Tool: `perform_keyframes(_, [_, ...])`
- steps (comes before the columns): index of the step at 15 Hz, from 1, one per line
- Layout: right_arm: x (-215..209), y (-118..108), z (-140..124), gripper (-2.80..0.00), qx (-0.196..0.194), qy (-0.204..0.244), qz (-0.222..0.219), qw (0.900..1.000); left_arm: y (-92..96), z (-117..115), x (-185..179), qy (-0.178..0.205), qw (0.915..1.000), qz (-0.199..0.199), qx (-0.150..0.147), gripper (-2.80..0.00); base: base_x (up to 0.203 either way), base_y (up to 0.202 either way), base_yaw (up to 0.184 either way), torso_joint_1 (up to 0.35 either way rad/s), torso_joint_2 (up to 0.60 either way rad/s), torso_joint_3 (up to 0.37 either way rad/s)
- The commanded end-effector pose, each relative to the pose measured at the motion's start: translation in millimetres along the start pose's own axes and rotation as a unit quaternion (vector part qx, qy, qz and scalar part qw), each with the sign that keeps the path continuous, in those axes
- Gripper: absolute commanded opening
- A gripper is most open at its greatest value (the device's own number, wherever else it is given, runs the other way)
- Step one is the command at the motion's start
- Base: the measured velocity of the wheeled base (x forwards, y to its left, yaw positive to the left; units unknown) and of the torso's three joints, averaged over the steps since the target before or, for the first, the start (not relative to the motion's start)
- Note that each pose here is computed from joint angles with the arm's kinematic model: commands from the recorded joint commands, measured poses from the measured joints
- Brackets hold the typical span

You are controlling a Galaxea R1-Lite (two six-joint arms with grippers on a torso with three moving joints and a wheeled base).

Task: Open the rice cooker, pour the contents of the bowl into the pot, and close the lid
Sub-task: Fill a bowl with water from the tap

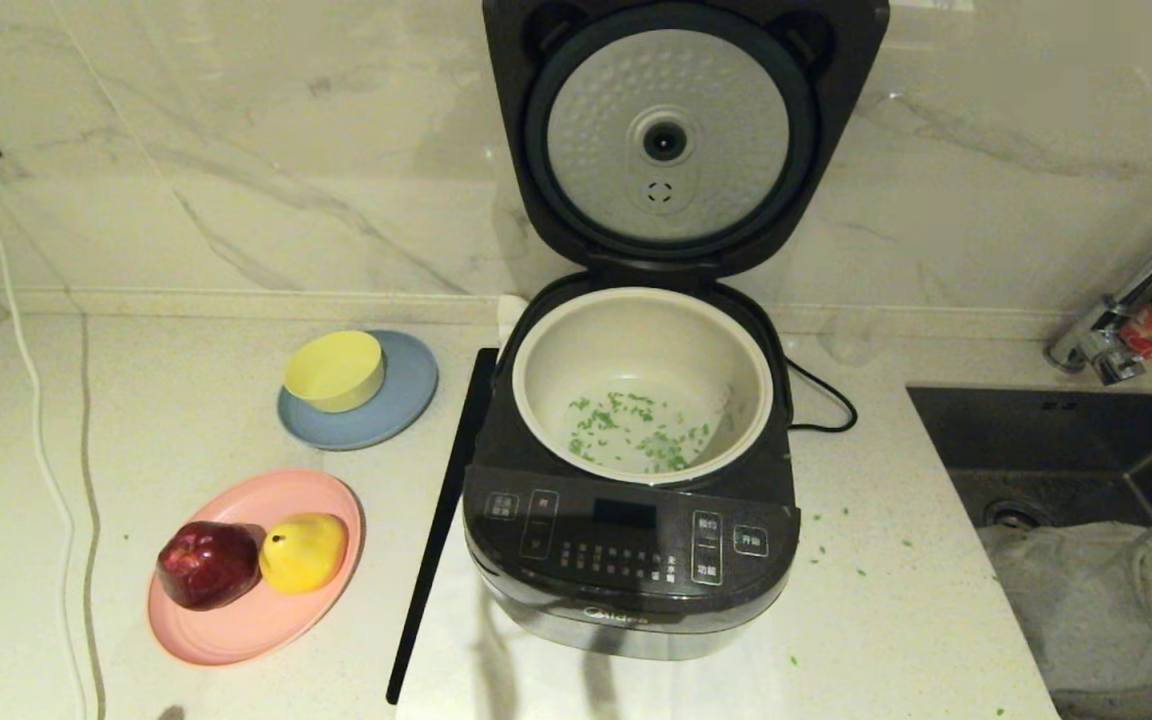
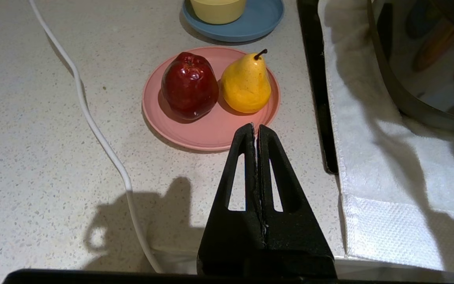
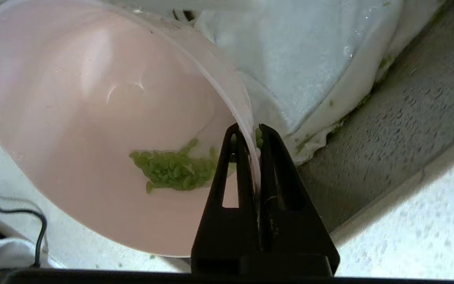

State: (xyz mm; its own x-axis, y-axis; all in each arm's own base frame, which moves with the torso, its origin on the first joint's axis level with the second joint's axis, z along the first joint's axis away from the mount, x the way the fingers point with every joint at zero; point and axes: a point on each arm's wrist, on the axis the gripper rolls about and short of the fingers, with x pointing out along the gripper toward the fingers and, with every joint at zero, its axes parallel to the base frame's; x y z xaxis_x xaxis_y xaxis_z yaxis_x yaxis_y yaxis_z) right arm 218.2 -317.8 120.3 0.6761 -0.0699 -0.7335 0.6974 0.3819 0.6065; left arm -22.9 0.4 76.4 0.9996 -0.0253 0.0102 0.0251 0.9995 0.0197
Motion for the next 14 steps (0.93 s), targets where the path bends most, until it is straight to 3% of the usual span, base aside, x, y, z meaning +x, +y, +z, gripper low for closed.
perform_keyframes(1, [15.0, -8.3, 4.8, -2.8, 0.009, 0.011, -0.003, 1.0, -0.1, -2.5, 0.6, 0.004, 1.0, 0.0, 0.0, -2.8, 0.0, 0.0, 0.0, 0.0, 0.0, 0.0])
perform_keyframes(8, [36.3, -16.4, 15.4, -2.8, 0.01, 0.016, -0.006, 1.0, -0.1, -2.5, 0.6, 0.004, 1.0, 0.0, 0.0, -2.8, 0.0, 0.0, 0.0, 0.0, 0.0, 0.0])
perform_keyframes(14, [48.9, -9.2, 17.3, -2.8, 0.009, 0.021, -0.003, 1.0, -0.1, -2.5, 0.6, 0.004, 1.0, 0.0, 0.0, -2.8, 0.0, 0.0, 0.0, 0.0, 0.0, 0.0])
